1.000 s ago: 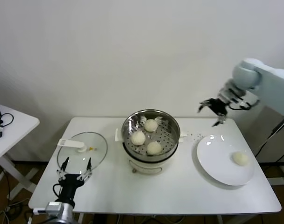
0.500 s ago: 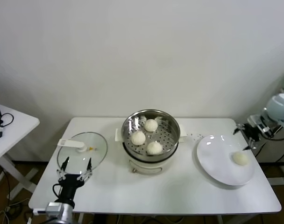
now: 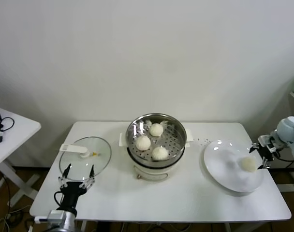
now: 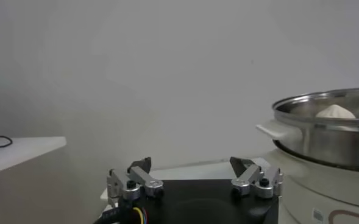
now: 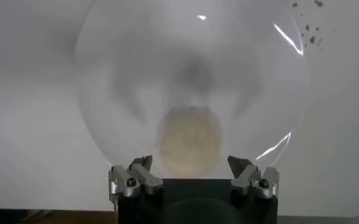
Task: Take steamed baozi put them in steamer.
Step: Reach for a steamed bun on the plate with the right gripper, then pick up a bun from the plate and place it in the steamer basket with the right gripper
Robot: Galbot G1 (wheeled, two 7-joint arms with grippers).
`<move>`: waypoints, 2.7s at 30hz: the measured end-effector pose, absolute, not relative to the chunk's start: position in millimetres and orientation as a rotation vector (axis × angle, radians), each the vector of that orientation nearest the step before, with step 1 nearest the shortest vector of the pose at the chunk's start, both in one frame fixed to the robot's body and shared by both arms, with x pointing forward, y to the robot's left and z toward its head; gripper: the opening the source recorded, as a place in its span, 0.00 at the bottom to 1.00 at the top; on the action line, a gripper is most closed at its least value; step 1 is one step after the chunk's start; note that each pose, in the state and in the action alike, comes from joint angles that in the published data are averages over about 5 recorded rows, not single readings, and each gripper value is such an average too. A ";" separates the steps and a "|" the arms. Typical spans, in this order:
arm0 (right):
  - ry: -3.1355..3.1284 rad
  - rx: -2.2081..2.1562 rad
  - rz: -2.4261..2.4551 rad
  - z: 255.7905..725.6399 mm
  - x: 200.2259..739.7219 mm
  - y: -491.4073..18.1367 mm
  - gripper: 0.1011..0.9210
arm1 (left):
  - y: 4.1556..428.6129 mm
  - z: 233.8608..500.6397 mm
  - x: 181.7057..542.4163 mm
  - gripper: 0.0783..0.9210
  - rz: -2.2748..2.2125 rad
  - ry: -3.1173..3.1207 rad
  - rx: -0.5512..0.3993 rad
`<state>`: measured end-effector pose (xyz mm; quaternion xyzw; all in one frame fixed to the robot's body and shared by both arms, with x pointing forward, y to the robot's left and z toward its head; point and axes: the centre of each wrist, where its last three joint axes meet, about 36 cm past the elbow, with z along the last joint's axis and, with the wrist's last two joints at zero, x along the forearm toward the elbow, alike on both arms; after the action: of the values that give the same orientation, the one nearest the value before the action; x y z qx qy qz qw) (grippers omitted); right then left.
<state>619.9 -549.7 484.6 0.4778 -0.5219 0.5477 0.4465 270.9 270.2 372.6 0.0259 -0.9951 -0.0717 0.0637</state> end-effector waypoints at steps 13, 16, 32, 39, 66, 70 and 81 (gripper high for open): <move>-1.285 1.182 1.317 451.8 625.1 -541.1 0.88 | 270.0 370.6 272.5 0.88 -0.219 -2.996 0.086; -1.291 1.179 1.313 449.3 627.0 -539.9 0.88 | 269.7 370.3 272.4 0.88 -0.218 -2.995 0.087; -1.302 1.166 1.297 446.2 632.9 -540.2 0.87 | 269.4 369.3 271.7 0.88 -0.216 -2.992 0.088; -1.304 1.160 1.293 449.8 633.8 -542.6 0.73 | 270.2 370.0 271.3 0.88 -0.219 -2.993 0.091; -1.548 1.222 1.262 598.5 700.3 -459.6 0.70 | 260.3 380.6 270.4 0.88 -0.183 -3.018 0.075; -1.580 1.259 1.253 634.3 714.4 -423.0 0.70 | 256.2 384.3 269.8 0.88 -0.173 -3.025 0.063; -1.577 1.364 1.222 681.1 733.4 -315.9 0.71 | 244.6 389.6 276.4 0.88 -0.166 -3.040 0.023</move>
<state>733.4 -315.9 681.1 0.5277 -0.6100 0.4729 0.3547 276.4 244.6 389.6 0.0075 -0.9973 -0.0546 0.0485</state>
